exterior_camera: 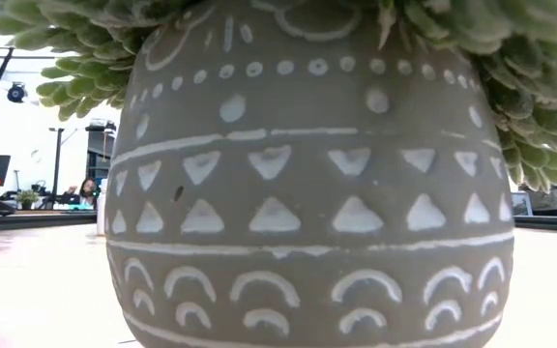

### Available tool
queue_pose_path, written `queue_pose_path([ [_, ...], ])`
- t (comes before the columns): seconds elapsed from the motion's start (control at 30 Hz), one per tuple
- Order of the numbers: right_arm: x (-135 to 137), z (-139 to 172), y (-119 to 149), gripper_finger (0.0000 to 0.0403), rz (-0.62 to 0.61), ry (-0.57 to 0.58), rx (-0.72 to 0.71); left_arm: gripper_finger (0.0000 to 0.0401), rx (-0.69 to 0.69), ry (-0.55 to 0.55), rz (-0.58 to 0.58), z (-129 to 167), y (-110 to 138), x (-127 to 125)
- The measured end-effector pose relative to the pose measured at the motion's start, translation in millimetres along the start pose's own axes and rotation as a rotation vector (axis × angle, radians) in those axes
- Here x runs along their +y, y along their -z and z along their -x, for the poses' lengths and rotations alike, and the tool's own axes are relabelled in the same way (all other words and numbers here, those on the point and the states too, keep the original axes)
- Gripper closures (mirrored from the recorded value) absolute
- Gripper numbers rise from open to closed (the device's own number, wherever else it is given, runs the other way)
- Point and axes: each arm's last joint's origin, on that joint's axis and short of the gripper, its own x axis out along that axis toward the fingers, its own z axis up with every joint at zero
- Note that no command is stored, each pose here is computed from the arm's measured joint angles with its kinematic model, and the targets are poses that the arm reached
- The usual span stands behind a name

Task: Pick and place pill bottles into a basket
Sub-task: Put the white pill bottle into the orange bin

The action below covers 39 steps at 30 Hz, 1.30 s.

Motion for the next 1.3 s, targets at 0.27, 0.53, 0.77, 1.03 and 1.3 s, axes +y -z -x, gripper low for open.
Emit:
queue_pose_path([
  [0.27, 0, 0, 0, 0.0209, 0.0, 0.0, 0.0, 0.0259, -0.023, -0.011, -0.035, 2, -23, 18],
  [0.53, 0, 0, 0, 0.0209, 0.0, -0.001, 0.0, 0.0259, -0.018, -0.018, -0.039, -9, -30, 32],
  [0.77, 0, 0, 0, 0.0209, 0.0, 0.0, 0.0, 0.0259, 0.003, -0.014, -0.049, -19, -32, 37],
  [1.03, 0, 0, 0, 0.0209, 0.0, 0.0, -0.001, 0.0259, -0.012, -0.016, -0.047, -19, -33, 37],
  [1.3, 0, 0, 0, 0.0209, 0.0, 0.0, 0.0, 0.0259, -0.049, -0.015, -0.048, -21, -38, 38],
])
